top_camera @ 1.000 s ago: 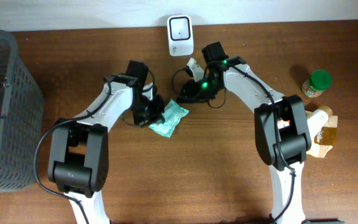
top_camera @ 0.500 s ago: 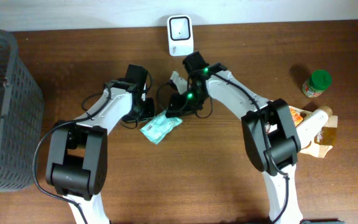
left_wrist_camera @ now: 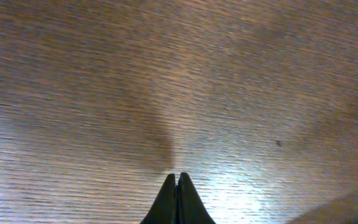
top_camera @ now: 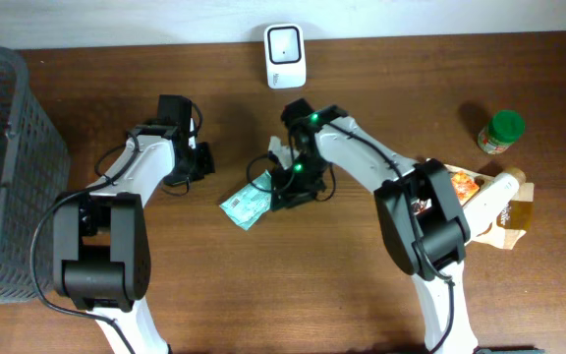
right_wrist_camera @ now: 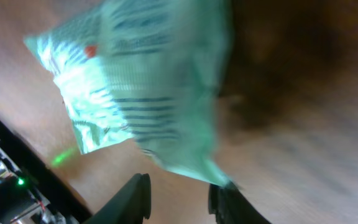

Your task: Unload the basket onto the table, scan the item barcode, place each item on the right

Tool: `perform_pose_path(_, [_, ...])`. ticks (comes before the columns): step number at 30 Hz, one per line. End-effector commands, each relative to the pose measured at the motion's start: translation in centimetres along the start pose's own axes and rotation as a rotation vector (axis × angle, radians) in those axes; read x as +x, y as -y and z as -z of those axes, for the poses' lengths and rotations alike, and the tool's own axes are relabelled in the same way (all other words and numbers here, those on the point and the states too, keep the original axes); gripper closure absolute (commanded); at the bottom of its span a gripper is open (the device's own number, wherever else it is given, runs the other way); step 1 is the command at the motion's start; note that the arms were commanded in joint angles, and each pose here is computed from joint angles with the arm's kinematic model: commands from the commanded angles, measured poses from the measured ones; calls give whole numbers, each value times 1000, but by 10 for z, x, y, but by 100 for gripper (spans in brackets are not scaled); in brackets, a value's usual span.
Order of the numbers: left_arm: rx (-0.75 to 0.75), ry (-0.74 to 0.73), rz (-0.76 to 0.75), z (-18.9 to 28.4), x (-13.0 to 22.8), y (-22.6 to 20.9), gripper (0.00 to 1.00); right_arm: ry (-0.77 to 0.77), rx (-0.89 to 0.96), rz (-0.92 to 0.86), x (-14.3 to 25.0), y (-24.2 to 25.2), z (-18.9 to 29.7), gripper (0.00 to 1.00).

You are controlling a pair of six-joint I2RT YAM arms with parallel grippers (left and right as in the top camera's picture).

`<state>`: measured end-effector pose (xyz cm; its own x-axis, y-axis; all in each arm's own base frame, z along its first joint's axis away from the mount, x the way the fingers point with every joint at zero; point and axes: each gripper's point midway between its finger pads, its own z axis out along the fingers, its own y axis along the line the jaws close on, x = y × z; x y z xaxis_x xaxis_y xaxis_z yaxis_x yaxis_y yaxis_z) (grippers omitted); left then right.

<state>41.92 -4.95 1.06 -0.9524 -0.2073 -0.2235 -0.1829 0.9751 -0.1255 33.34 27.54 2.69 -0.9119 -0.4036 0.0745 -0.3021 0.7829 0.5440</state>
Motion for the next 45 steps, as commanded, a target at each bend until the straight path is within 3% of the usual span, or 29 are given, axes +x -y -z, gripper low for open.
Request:
perform_pose_path(1, [172,-55,-73,2,12,28,100,127,8,-9,-23,15,46,60])
perform_pose_path(3, [361,-138,-95,12,30,57,100,167,-7,10,-31,23,53,58])
perform_pose_path(5, [431,-227,-67,20,48,62,100,209,-20,60,-42,19,55,54])
perform_pose_path(10, [436,-303,-28,35,58,35,100,220,-21,90,-51,18,42,52])
perform_pose_path(13, [496,-296,-106,66,60,40,100,225,-20,91,-54,18,40,51])
perform_pose_path(15, [493,-348,-184,74,80,50,100,233,-20,96,-56,18,41,51])
perform_pose_path(22, [446,-424,-285,37,138,76,100,234,-21,96,-56,18,41,51])
perform_pose_path(27, [249,-315,-252,-2,131,51,100,227,-21,92,-54,18,40,51])
perform_pose_path(30, [103,-190,-280,-14,103,31,100,227,-22,89,-54,18,40,51])
perform_pose_path(35, [106,-152,-284,-12,91,35,100,223,-81,59,-53,9,41,52])
perform_pose_path(42, [131,-65,-316,73,45,58,100,257,-114,50,-39,-18,83,46])
perform_pose_path(45, [133,-32,-373,90,40,59,94,289,-61,63,-20,-26,120,45])
